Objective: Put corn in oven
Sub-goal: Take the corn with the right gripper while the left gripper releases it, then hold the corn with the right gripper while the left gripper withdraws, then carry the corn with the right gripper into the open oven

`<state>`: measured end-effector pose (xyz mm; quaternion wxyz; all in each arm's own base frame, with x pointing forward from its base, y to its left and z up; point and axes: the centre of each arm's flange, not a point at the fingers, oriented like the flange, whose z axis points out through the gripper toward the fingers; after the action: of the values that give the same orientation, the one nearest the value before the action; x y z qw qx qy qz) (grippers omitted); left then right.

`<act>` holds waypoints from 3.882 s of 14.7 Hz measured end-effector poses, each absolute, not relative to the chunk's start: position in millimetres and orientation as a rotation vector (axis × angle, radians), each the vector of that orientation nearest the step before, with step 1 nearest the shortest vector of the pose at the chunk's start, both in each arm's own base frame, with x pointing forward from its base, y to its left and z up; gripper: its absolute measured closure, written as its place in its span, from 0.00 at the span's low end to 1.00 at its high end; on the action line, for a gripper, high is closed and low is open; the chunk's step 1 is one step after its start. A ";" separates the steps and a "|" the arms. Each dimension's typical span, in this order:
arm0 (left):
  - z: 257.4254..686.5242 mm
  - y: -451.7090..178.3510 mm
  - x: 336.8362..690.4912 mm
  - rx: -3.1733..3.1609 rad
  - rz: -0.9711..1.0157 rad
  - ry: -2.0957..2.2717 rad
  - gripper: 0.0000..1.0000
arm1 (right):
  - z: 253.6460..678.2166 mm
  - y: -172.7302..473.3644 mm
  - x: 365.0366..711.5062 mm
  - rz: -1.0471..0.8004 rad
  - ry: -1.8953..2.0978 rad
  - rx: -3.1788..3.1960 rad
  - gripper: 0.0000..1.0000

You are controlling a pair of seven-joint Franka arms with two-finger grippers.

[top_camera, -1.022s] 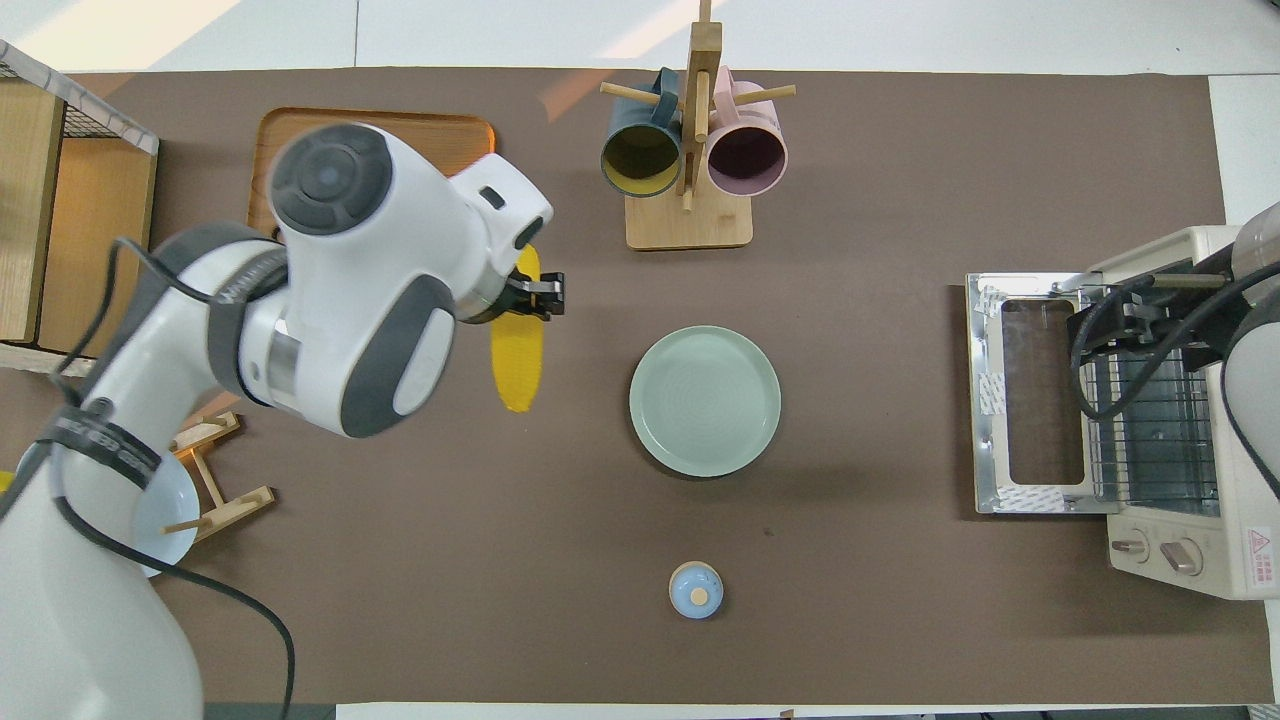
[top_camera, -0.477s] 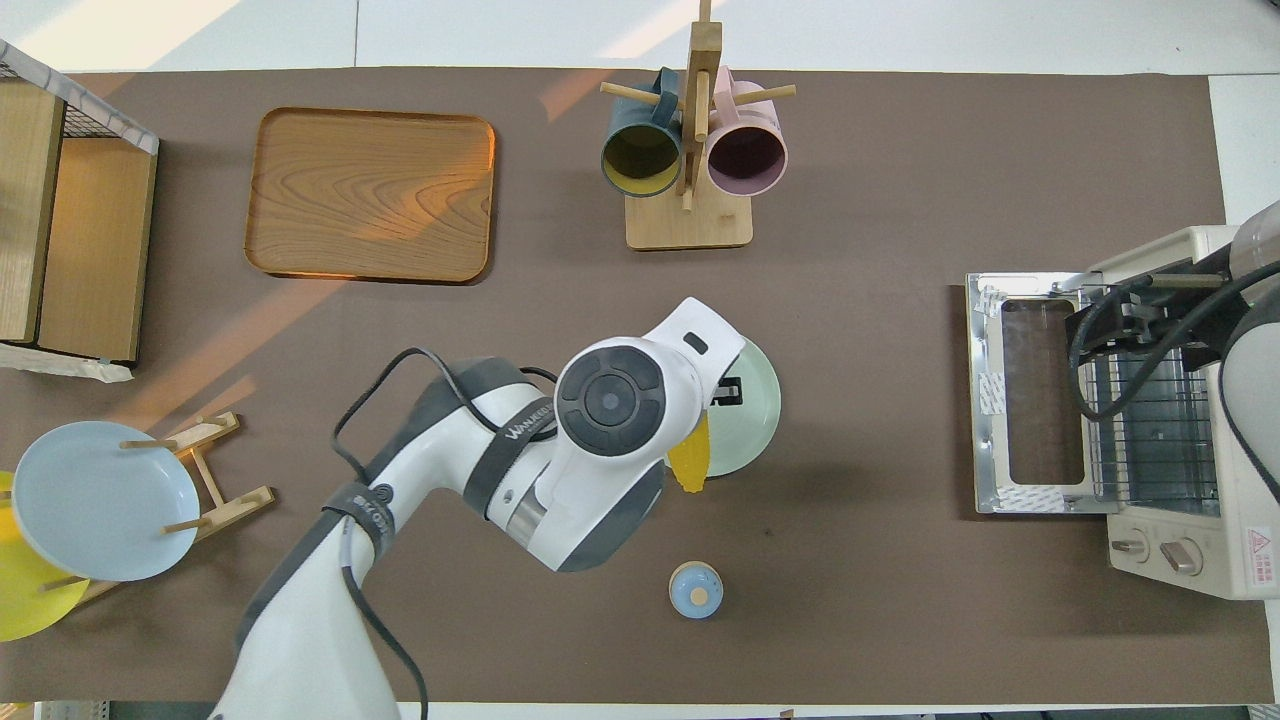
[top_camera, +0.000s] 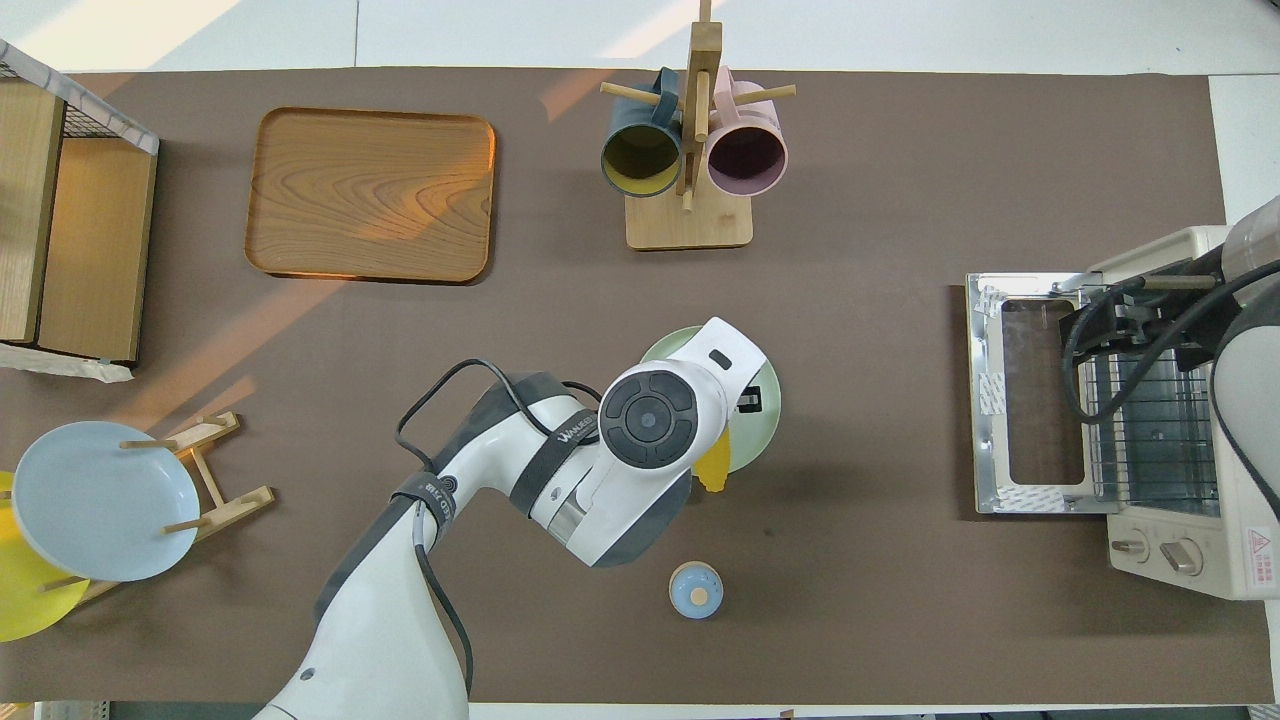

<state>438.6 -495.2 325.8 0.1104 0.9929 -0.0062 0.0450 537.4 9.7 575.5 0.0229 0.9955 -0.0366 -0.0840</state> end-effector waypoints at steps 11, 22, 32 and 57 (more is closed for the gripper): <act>458.6 -314.5 568.3 2.980 0.138 0.073 0.00 | 573.8 78.9 541.1 -0.197 0.053 3.084 0.00; 497.9 -118.3 630.9 3.114 0.059 -0.242 0.00 | 392.9 416.9 501.6 -0.051 -0.067 3.121 0.01; 514.2 -56.9 632.9 3.101 0.069 -0.358 0.00 | 314.4 421.5 485.5 -0.044 -0.035 3.133 0.61; 516.1 -72.2 632.7 3.022 0.071 -0.033 0.00 | 306.5 405.6 482.3 -0.005 0.097 3.101 0.97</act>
<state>632.7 -72.2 516.1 0.0592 0.9979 -0.0111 0.0234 482.3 405.6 306.5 0.0193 0.9993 0.0313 -0.0017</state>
